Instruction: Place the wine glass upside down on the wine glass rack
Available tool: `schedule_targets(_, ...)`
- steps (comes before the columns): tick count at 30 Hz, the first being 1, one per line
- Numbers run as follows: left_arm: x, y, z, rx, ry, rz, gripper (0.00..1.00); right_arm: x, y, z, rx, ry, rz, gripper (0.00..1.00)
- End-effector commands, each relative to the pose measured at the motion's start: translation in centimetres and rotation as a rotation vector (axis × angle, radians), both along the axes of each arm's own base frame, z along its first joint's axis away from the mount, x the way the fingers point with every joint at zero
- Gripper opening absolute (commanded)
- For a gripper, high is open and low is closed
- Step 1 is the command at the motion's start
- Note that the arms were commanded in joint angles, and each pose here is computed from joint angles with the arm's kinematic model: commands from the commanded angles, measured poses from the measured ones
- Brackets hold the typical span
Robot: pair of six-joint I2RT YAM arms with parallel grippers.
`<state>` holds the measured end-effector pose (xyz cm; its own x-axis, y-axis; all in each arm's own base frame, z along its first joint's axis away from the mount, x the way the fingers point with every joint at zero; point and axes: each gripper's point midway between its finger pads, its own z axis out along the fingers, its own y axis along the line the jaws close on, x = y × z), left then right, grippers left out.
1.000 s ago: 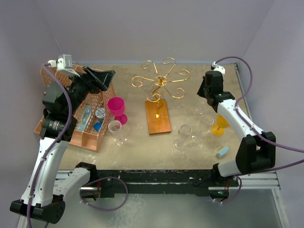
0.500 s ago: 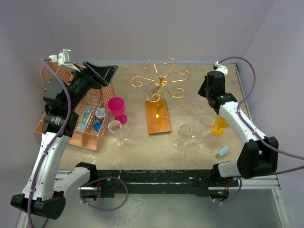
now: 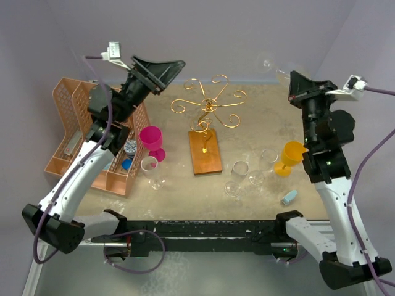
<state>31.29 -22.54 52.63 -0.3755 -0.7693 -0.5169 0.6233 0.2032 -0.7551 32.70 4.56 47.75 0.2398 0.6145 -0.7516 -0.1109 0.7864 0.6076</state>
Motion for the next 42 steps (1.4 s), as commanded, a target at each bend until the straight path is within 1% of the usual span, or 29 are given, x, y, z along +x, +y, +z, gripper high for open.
schedule_targets(1, -1.9, -3.1, 4.8, -0.125, -0.084, -0.065, 0.72, -4.9, 1.2, 9.7, 0.144, -0.356, 0.147, 0.0)
schedule_targets(6, -2.0, -7.8, 5.4, -0.184, -0.061, -0.103, 0.7, -8.5, 2.3, 12.6, 0.207, -0.514, 0.279, 0.0)
schedule_targets(11, -1.7, -11.5, 5.2, -0.26, -0.004, -0.081, 0.69, -10.8, 3.4, 13.9, 0.238, -0.608, 0.389, 0.0)
schedule_targets(16, -0.8, -13.2, 5.7, -0.315, 0.016, -0.035, 0.68, -11.5, 4.7, 13.8, 0.238, -0.621, 0.483, 0.0)
schedule_targets(22, -1.2, -14.0, 7.3, -0.425, -0.018, -0.067, 0.65, -11.8, 6.2, 12.6, 0.256, -0.613, 0.588, 0.0)
schedule_targets(27, -1.0, -14.3, 7.3, -0.442, -0.017, -0.044, 0.6, -12.0, 6.8, 12.2, 0.269, -0.608, 0.64, 0.0)
schedule_targets(31, -0.6, -14.3, 6.9, -0.443, 0.001, -0.019, 0.53, -12.1, 7.1, 12.1, 0.269, -0.605, 0.661, 0.0)
schedule_targets(34, -0.7, -14.5, 7.1, -0.453, -0.004, -0.023, 0.45, -12.0, 7.3, 11.9, 0.266, -0.595, 0.671, 0.0)
schedule_targets(36, -0.9, -14.8, 7.1, -0.455, -0.009, -0.036, 0.38, -11.9, 7.4, 11.7, 0.267, -0.587, 0.68, 0.0)
schedule_targets(38, -1.1, -14.9, 7.1, -0.457, -0.007, -0.045, 0.32, -11.9, 7.7, 11.4, 0.263, -0.586, 0.693, 0.0)
schedule_targets(40, -1.2, -15.0, 6.9, -0.46, -0.006, -0.048, 0.24, -11.9, 7.9, 11.2, 0.261, -0.58, 0.704, 0.0)
schedule_targets(42, -1.4, -14.8, 6.9, -0.468, -0.008, -0.051, 0.17, -11.6, 8.0, 10.9, 0.265, -0.562, 0.71, 0.0)
